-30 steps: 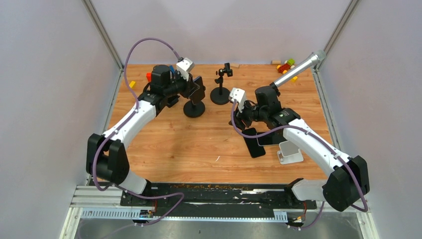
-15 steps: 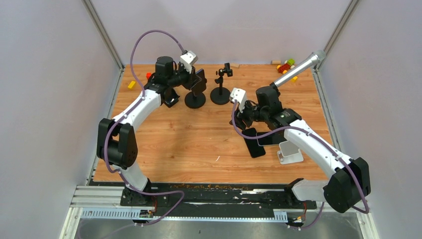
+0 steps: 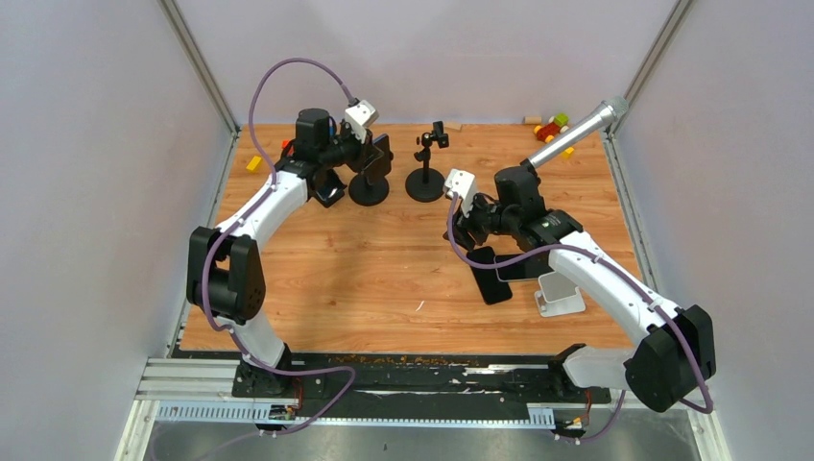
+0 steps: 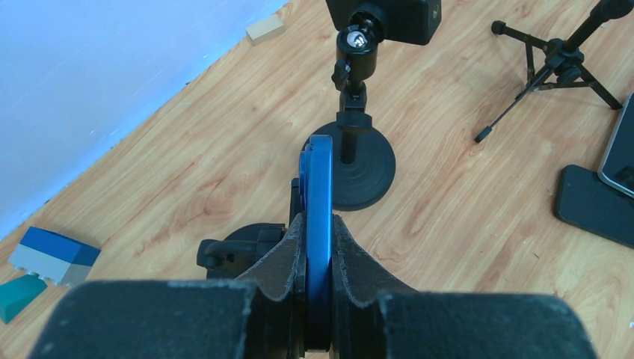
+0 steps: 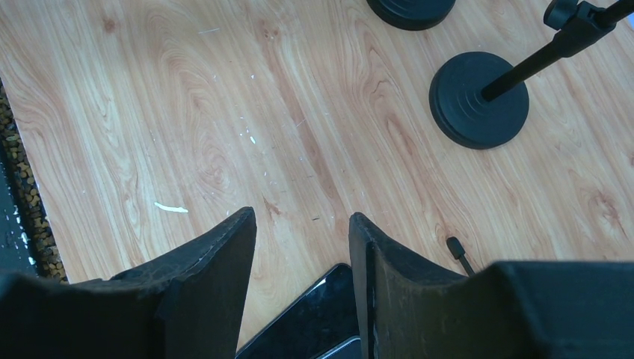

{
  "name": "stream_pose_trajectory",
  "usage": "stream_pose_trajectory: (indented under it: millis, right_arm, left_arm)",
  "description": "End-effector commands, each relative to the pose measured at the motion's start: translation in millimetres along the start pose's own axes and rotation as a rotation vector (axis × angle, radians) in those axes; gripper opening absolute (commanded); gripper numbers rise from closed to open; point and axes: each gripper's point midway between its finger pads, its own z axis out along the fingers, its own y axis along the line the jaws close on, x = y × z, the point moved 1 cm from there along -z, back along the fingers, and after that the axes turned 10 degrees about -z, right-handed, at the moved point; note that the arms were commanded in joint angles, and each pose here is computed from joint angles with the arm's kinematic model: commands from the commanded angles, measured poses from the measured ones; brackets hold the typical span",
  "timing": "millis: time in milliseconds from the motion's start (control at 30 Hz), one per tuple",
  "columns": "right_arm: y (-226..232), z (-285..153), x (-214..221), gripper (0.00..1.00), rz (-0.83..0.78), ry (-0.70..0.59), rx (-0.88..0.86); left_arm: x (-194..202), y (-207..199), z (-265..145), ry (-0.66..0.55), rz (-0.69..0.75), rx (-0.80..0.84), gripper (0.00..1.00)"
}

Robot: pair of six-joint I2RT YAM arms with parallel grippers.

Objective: Place the phone on the phone stand
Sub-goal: Move the phone stand with the phone to the center of the board.

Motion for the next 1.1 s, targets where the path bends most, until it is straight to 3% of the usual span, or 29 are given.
stream_pose_trajectory:
  millis: [0,300,467,900,1067]
  right_arm:
    - [-6,-6,-9,0.5,-0.036,-0.031,0.027]
    - [-4,-5,-8,0.5,-0.034,-0.033,0.018]
    - [-4,-4,-8,0.5,-0.035,-0.033,0.015]
    - [-4,-3,-7,0.5,-0.033,-0.028,0.016]
    - [-5,-5,-8,0.5,-0.033,-0.028,0.021]
  left_arm:
    - [-44,9,-7,-0.119,0.083,-0.013,0.0]
    - [-35,19,-13,-0.111,0.07,-0.041,0.0]
    - [-28,20,-14,-0.089,0.065,-0.033,0.06]
    - [-34,16,-19,-0.085,0.07,-0.027,0.42]
    - [-46,13,-25,-0.093,0.067,-0.034,0.61]
